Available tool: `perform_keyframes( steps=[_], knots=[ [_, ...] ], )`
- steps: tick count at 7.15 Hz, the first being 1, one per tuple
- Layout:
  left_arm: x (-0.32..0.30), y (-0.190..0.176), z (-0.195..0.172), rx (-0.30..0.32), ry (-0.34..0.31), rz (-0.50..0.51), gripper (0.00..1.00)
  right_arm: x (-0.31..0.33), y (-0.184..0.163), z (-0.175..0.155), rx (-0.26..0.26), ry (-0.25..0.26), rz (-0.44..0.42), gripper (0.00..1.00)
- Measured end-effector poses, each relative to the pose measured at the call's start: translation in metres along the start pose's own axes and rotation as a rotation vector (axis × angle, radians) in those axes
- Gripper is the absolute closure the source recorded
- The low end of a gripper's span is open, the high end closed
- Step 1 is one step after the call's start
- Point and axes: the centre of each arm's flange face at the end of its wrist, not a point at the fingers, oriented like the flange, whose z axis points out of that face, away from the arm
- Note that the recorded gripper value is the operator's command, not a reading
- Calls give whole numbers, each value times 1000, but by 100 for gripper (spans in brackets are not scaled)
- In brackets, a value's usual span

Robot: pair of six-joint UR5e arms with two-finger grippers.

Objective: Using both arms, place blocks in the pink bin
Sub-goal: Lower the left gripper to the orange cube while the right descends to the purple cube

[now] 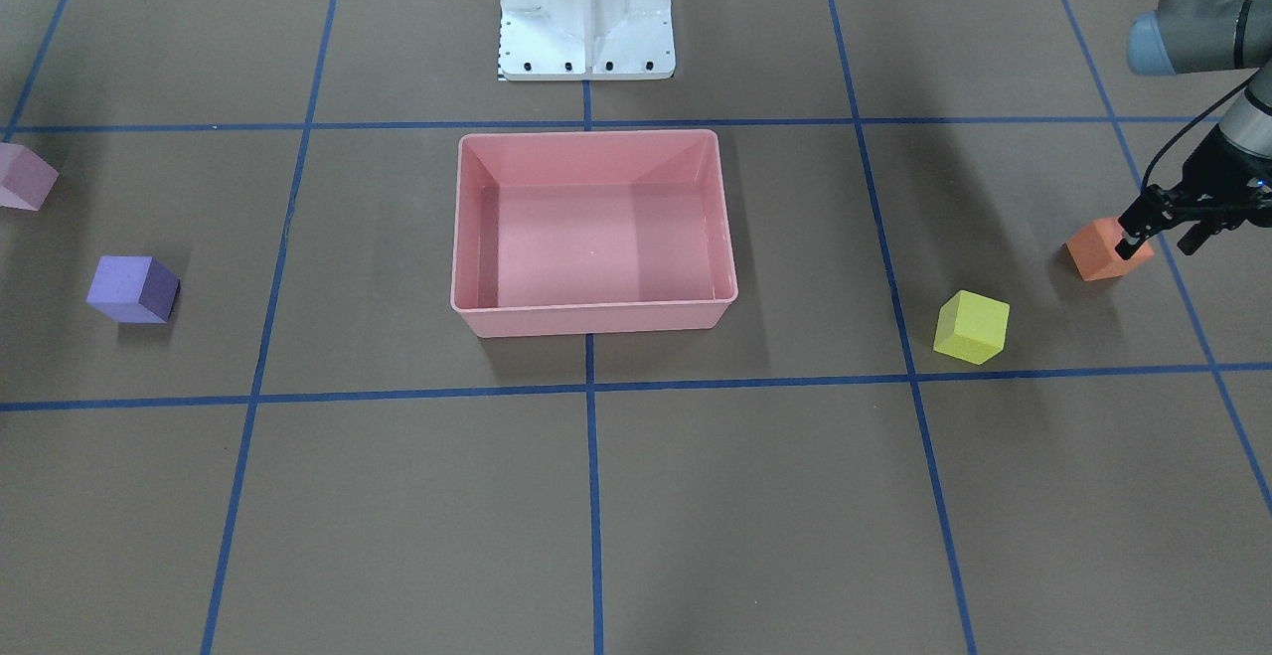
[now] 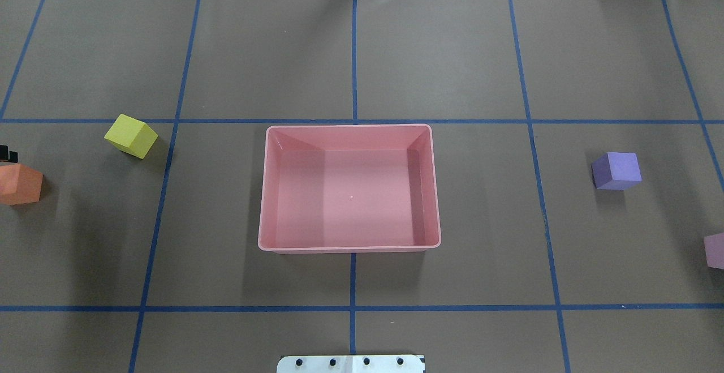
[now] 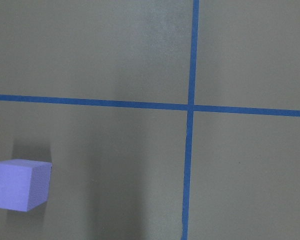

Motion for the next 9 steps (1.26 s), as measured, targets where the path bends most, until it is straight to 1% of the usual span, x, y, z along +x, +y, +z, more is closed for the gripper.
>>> perform_keyframes(
  steps=[2,4,5,6,8,9],
  knots=[
    [6,8,9,-16,-4,17,0,-1,0,1,-3,-13,2,0],
    [13,20,21,-50,-6,40,0,0,1,2,-7,-18,6,0],
    [15,26,25,-64,-8,49,45,0,2,2,-9,-18,8,0],
    [13,31,27,-74,-11,53,99,1,2,2,-11,-18,10,0],
    [6,43,19,-81,-13,78,100,2,4,4,-15,-22,13,0],
    [5,47,10,-79,-7,93,100,2,5,5,-16,-34,13,0]
  ],
)
